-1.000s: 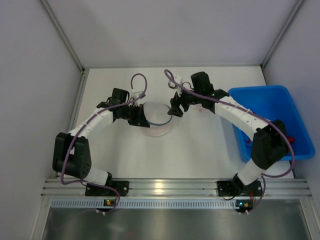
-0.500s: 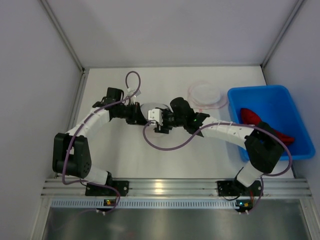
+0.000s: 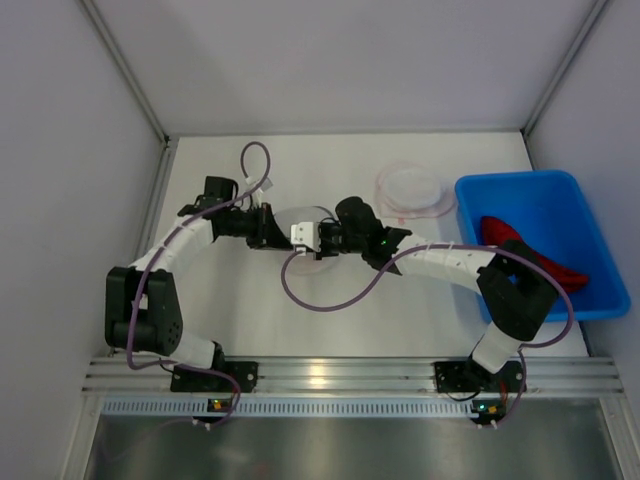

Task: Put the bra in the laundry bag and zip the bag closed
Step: Zip the zipper on the laundry bag.

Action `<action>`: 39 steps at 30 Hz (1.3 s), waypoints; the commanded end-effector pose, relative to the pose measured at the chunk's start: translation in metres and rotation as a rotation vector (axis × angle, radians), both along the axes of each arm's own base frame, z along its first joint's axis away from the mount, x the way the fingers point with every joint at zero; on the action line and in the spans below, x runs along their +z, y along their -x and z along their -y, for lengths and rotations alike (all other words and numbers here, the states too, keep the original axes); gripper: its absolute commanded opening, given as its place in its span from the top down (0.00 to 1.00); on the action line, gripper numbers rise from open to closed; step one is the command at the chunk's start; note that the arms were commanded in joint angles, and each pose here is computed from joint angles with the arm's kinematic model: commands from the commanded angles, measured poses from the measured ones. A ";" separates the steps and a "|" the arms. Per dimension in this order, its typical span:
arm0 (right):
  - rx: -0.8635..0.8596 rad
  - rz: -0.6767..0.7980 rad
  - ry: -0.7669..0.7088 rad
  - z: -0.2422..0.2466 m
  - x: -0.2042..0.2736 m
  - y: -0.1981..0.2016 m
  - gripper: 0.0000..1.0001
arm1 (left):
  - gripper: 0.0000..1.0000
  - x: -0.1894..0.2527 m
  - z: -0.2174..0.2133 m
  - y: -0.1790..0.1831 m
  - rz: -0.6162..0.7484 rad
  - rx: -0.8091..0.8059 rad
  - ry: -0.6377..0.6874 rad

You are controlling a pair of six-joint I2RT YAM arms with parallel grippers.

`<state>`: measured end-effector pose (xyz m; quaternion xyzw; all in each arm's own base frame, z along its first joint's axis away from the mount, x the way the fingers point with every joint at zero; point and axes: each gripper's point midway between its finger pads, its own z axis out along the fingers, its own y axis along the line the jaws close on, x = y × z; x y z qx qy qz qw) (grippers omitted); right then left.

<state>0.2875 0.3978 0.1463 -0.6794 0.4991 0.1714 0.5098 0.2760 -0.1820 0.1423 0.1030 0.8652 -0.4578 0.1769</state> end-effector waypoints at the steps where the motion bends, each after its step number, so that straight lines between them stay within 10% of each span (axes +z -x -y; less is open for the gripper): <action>1: 0.035 0.063 -0.035 -0.007 0.014 0.001 1.00 | 1.00 0.010 -0.011 -0.009 0.024 0.030 0.056; 15: -0.038 0.073 -0.024 0.024 0.015 -0.028 0.99 | 1.00 0.007 -0.041 -0.018 0.059 0.088 0.047; 18: -0.015 0.030 -0.055 0.019 0.030 -0.024 0.59 | 1.00 0.014 -0.032 -0.015 0.065 0.053 0.076; 22: 0.063 -0.011 -0.121 0.003 0.053 -0.003 0.44 | 1.00 0.024 -0.016 -0.009 0.063 0.007 0.100; 34: 0.145 0.003 -0.046 -0.034 0.024 0.010 0.53 | 1.00 0.041 -0.002 -0.005 0.041 0.001 0.121; 39: 0.110 0.002 -0.031 -0.021 0.017 -0.007 0.88 | 1.00 0.042 -0.002 -0.005 -0.005 0.035 0.122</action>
